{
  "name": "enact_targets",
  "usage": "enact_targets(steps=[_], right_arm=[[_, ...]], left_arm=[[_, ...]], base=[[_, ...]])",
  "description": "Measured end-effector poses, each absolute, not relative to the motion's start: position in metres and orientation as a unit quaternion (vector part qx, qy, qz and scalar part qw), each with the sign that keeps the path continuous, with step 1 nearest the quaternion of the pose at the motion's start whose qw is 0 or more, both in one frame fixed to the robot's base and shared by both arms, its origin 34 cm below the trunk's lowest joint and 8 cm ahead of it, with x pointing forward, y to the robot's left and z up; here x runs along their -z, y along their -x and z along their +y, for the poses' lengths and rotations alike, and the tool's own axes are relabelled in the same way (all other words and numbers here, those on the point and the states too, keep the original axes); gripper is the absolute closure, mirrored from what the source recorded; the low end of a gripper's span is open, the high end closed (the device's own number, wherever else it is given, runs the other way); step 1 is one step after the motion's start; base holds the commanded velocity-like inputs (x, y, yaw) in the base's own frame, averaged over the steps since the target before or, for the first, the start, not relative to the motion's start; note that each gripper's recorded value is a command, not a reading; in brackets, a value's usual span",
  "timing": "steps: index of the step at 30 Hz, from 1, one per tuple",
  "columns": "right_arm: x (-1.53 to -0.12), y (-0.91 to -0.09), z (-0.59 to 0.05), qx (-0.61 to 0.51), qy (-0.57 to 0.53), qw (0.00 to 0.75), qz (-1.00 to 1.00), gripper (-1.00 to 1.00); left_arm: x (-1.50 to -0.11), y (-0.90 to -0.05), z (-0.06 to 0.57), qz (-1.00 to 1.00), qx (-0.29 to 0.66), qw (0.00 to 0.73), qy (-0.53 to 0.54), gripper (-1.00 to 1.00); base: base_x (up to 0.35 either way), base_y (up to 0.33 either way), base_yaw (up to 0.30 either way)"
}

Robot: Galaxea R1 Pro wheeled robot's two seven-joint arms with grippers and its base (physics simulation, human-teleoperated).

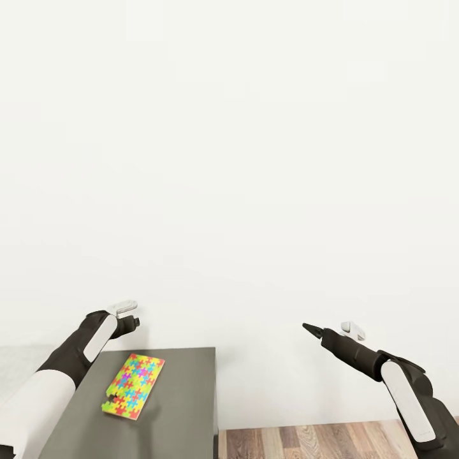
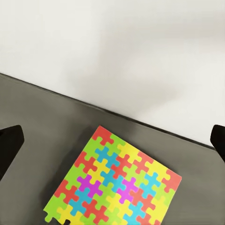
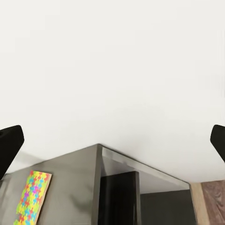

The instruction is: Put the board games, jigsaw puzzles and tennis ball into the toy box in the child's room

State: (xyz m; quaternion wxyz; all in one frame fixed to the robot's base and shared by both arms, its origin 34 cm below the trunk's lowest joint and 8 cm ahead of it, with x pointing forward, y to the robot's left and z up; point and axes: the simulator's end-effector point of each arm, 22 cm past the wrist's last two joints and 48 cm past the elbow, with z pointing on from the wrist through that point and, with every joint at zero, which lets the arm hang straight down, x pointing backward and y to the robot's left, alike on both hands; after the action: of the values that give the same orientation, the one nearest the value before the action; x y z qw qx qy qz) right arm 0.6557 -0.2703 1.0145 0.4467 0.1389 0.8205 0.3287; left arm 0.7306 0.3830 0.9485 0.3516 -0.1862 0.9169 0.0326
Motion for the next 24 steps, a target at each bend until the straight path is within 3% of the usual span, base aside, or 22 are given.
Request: enact_targets(steps=[24], right_arm=[[-0.993,-0.657,-0.271,-0.325,-0.146,0.43,0.83,-1.0]], left_arm=[[-0.909,-0.721,0.375,0.934,-0.054,0.316,0.156,-1.0]], base=[[0.0,0.0,0.0]])
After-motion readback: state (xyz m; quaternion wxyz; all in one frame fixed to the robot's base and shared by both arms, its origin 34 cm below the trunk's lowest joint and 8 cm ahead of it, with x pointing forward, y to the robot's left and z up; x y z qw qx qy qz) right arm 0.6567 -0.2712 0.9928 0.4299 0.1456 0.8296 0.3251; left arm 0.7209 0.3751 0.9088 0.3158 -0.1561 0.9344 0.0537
